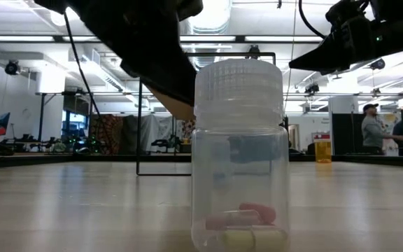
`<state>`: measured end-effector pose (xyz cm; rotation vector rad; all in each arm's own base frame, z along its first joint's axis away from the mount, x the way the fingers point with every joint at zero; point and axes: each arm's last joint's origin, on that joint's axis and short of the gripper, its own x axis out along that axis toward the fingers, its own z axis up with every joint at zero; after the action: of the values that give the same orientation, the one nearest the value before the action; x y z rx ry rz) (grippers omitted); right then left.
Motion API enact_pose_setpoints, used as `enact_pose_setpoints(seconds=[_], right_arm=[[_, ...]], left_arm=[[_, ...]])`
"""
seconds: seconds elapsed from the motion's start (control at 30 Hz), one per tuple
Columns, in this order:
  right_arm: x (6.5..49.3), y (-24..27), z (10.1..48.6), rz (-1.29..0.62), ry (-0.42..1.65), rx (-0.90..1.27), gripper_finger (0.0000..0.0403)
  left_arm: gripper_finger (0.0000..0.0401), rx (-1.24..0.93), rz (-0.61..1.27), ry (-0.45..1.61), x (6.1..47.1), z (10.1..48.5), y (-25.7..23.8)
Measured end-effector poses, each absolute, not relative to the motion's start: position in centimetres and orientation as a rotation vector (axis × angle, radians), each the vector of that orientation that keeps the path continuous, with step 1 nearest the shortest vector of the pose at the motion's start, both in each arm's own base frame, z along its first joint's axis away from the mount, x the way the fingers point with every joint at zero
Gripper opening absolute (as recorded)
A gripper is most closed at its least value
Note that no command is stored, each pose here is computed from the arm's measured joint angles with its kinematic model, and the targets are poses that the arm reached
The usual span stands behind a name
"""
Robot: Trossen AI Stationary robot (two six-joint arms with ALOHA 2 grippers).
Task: Pick and place medicine bottles onto shelf by color
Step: Put the top transparent pill bottle aligned with the other transparent pill bottle on the shelf
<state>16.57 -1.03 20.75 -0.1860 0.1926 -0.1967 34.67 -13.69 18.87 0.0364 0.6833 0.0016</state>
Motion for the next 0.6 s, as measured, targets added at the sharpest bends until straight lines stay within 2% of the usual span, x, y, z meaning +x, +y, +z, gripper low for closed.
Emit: enact_pose_setpoints(seconds=[0.4, 0.6], right_arm=[[16.6, -1.0, 20.7, -0.194, 0.193, -0.187, 0.0009], [16.6, -1.0, 20.7, -0.194, 0.193, -0.187, 0.0009]], left_arm=[[0.0236, 0.018, -0.009, 0.683, 35.7, 17.1, -13.3], [0.0201, 0.016, -0.009, 0.688, 35.6, 17.0, -13.2]])
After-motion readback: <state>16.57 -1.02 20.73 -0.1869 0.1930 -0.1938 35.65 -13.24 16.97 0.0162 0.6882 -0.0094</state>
